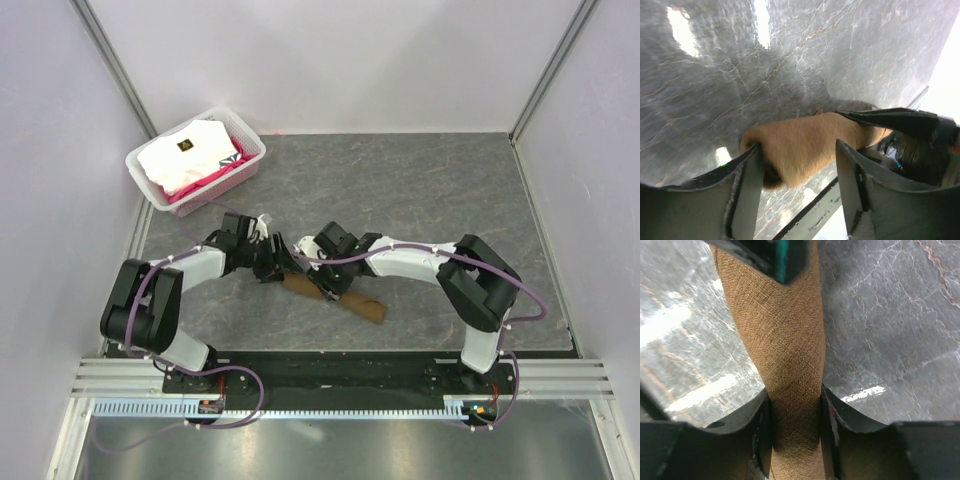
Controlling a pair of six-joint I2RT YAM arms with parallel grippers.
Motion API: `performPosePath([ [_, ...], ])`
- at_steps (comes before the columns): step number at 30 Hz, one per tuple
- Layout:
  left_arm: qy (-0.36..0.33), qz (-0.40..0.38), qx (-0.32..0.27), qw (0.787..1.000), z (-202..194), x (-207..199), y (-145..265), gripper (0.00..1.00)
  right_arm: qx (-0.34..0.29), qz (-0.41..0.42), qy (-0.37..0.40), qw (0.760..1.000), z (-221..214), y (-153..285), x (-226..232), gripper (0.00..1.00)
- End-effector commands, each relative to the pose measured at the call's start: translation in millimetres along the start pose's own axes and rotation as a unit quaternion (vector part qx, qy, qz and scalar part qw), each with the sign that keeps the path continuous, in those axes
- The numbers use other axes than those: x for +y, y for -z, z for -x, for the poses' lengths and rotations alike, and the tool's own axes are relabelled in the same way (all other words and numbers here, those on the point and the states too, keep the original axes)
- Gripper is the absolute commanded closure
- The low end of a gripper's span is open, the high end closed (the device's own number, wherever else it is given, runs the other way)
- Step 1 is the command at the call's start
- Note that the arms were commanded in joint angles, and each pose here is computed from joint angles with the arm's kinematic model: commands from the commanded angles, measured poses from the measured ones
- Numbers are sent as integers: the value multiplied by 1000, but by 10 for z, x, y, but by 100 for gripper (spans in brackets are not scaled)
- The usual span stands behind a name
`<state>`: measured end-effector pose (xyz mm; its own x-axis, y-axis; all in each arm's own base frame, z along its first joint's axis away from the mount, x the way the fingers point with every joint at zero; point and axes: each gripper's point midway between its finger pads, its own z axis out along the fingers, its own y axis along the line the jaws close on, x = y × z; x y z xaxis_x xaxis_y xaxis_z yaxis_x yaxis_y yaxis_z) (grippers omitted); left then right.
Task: Fold the napkin, place the utensils inside, and roll it up
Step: Roll the napkin with the utensil
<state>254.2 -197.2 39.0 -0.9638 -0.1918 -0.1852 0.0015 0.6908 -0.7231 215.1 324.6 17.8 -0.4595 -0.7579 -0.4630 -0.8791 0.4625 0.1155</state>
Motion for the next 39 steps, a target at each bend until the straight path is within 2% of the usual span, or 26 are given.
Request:
performPosePath([
  [1, -39, 45, -57, 997, 166, 41, 188, 33, 59, 163, -65, 983, -348, -145, 370, 58],
  [4, -49, 61, -81, 994, 197, 61, 272, 32, 64, 220, -88, 970, -374, -136, 397, 60],
  [10, -56, 48, -86, 994, 157, 27, 298, 32, 62, 292, -125, 946, -368, -122, 402, 60],
  [15, -55, 47, -81, 994, 102, 76, 262, 37, 67, 328, -142, 932, -368, -122, 390, 59],
  [19, -52, 19, -62, 997, 27, 33, 193, 51, 77, 334, -148, 928, -400, -175, 373, 59],
  [22, -44, 18, -46, 998, -45, 81, 142, 63, 77, 330, -150, 929, -388, -189, 342, 58],
  [23, -42, 18, -43, 998, -57, 94, 132, 71, 77, 329, -151, 929, -383, -189, 333, 58],
  [25, -34, 24, -32, 999, -101, 157, 91, 78, 76, 327, -151, 930, -371, -186, 325, 55],
  [28, -21, 32, -18, 999, -141, 230, 39, 96, 74, 305, -146, 938, -345, -187, 258, 47],
  [29, -19, 33, -14, 999, -150, 235, 29, 98, 75, 297, -144, 941, -345, -187, 234, 45],
  [30, -18, 34, -12, 999, -151, 246, 18, 98, 71, 285, -141, 945, -316, -164, 204, 31],
  [34, -9, 45, -1, 999, -164, 305, -19, 98, 44, 224, -133, 965, -182, -79, 47, 4],
  [39, -4, 46, 5, 999, -152, 310, -35, 98, -31, 135, -94, 986, 134, 158, -157, 2],
])
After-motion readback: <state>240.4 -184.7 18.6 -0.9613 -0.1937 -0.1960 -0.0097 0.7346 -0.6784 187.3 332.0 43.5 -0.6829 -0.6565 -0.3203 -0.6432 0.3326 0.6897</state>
